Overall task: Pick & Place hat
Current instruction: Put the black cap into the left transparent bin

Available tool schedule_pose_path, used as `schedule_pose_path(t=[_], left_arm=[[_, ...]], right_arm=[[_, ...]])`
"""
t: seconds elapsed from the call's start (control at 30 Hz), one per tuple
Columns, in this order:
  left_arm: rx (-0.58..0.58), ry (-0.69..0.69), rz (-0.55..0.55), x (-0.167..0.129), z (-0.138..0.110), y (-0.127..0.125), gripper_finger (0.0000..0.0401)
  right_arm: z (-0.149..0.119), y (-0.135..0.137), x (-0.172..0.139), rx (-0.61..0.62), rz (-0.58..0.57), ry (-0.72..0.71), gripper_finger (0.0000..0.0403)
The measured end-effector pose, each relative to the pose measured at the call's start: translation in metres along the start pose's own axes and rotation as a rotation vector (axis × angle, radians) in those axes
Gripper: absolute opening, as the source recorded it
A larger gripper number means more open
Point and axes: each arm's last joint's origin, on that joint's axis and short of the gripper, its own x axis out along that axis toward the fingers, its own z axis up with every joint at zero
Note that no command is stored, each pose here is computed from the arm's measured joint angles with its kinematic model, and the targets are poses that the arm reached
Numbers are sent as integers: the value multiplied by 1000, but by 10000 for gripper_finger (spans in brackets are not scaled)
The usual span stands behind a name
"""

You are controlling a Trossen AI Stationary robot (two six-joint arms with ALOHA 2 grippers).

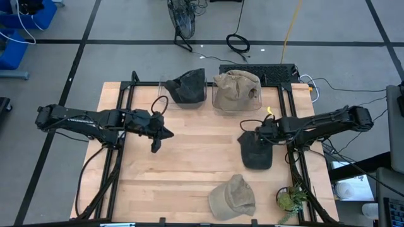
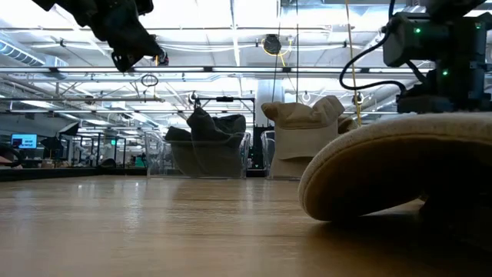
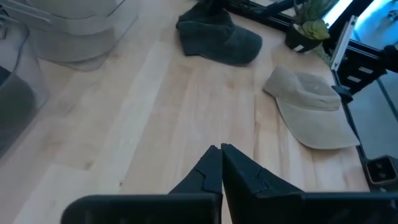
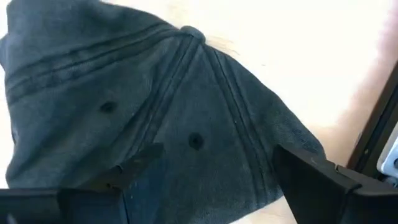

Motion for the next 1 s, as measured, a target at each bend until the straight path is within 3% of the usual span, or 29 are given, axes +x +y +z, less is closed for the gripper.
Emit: schedule_pose_path(t=[0.67, 1.0], left_arm=[[-18, -8, 15, 0, 0, 0, 9], [-8, -7, 15, 0, 0, 0, 12]], right_arm=[[-3, -11, -15, 132, 124, 36, 279], [-9, -10, -14, 138, 134, 246, 279]])
